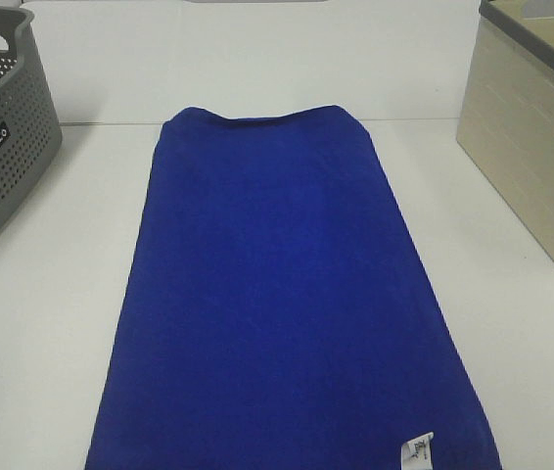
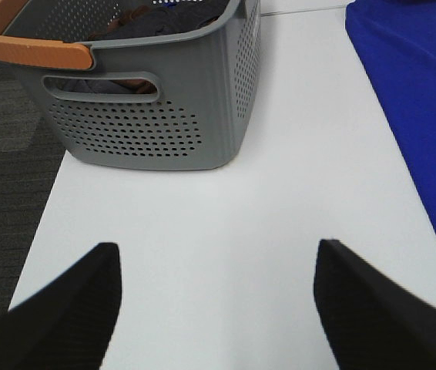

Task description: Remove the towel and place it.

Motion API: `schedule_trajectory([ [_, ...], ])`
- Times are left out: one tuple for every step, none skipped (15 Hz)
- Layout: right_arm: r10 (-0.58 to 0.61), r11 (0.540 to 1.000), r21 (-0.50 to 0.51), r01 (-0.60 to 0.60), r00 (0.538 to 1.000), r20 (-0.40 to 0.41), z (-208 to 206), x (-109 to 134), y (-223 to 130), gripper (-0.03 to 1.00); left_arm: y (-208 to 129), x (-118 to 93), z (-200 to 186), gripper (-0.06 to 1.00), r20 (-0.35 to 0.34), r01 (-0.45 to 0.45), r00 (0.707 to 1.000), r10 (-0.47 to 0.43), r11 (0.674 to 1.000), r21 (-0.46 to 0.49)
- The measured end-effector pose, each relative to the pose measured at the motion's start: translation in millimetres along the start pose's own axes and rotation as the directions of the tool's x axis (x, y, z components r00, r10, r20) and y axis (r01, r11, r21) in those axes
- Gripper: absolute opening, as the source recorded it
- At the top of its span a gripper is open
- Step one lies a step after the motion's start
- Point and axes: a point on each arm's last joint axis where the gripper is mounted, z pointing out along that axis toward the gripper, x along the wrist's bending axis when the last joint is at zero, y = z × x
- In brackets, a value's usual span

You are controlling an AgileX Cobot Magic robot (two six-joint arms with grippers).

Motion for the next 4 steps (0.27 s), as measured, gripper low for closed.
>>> schedule_trajectory([
  [0.0,1.0,0.0,0.0,1.0,0.0,0.0,0.0,0.0,0.75,0.0,0.0,0.0,0.67,0.0,0.0,1.0,0.0,1.0,0.0],
  [0.0,1.0,0.0,0.0,1.0,0.0,0.0,0.0,0.0,0.75,0.0,0.0,0.0,0.67,0.0,0.0,1.0,0.0,1.0,0.0],
  [0.0,1.0,0.0,0.0,1.0,0.0,0.0,0.0,0.0,0.75,0.0,0.0,0.0,0.67,0.0,0.0,1.0,0.0,1.0,0.0],
  [0.0,1.0,0.0,0.0,1.0,0.0,0.0,0.0,0.0,0.75,0.0,0.0,0.0,0.67,0.0,0.0,1.0,0.0,1.0,0.0],
])
